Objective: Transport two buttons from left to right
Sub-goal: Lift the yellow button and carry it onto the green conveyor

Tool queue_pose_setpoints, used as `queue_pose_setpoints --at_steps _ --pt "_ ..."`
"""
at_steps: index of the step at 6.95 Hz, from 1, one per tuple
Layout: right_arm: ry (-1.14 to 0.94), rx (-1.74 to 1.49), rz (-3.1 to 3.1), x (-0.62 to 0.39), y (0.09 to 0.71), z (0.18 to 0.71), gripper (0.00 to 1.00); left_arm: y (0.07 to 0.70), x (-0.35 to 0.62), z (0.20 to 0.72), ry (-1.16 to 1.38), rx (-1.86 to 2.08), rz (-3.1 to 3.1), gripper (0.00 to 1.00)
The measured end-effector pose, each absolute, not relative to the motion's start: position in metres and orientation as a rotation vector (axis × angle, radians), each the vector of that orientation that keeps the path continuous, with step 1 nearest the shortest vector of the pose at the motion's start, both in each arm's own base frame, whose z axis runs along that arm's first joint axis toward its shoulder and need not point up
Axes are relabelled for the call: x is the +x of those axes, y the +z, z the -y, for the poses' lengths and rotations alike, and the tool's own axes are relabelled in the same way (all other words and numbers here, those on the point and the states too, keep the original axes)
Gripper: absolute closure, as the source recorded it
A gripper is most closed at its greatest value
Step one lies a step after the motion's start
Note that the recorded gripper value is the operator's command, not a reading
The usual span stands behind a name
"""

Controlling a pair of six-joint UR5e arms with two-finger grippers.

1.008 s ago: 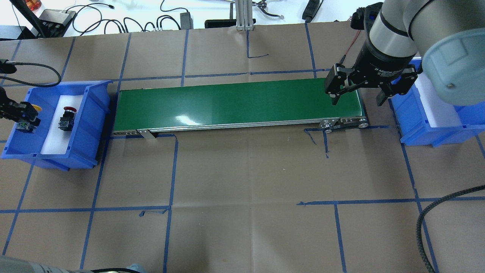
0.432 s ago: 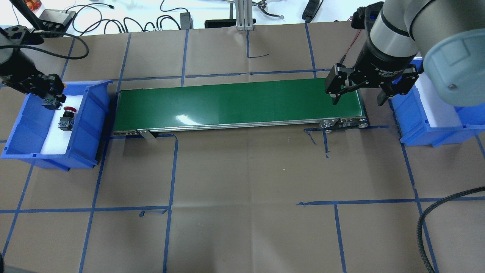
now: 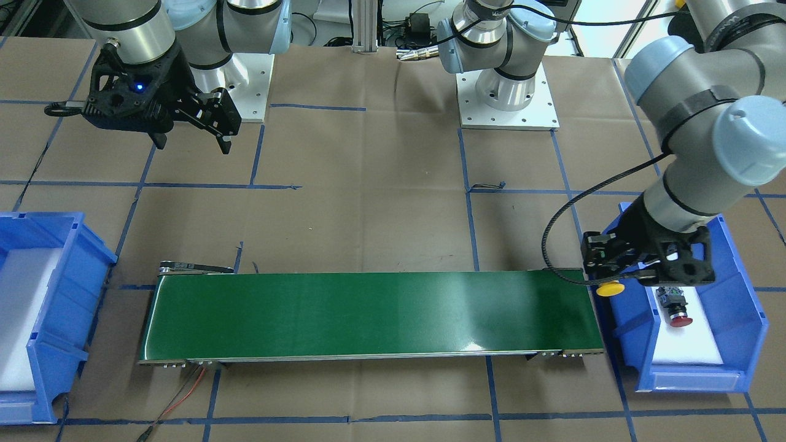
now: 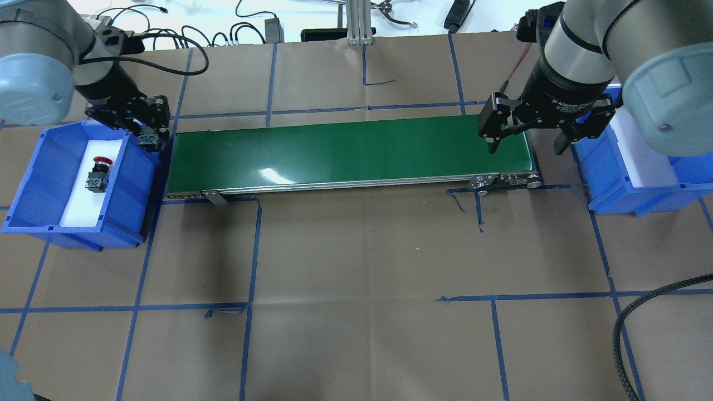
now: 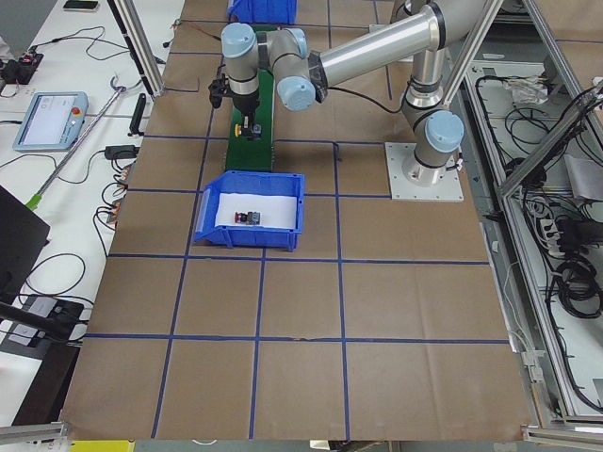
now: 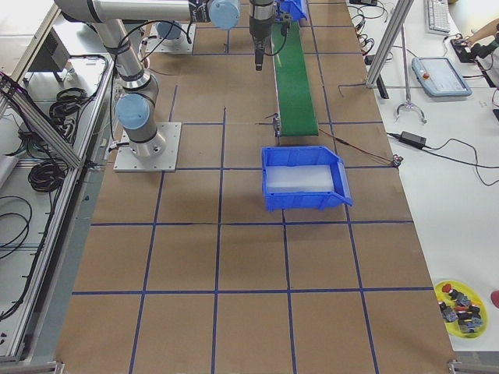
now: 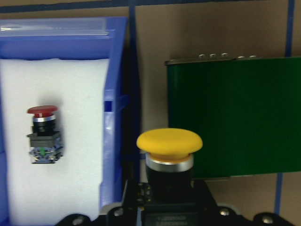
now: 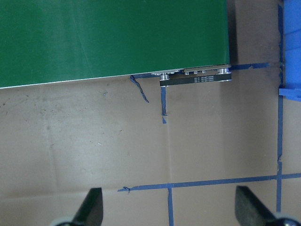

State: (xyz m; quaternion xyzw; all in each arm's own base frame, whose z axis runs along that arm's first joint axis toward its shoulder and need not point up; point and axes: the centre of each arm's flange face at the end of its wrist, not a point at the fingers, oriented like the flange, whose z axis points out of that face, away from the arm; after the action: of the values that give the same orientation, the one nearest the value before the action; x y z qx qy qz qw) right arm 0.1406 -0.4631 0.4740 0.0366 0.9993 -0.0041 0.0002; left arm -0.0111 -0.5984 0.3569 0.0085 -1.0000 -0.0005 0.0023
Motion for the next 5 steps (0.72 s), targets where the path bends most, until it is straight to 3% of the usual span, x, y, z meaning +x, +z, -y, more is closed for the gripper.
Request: queue_pose_setpoints --at_steps 5 --pt "-0.005 0.114 -3.141 0.140 0.469 0.466 0.00 0.260 -0.102 0.622 -0.046 -0.013 3.212 0.88"
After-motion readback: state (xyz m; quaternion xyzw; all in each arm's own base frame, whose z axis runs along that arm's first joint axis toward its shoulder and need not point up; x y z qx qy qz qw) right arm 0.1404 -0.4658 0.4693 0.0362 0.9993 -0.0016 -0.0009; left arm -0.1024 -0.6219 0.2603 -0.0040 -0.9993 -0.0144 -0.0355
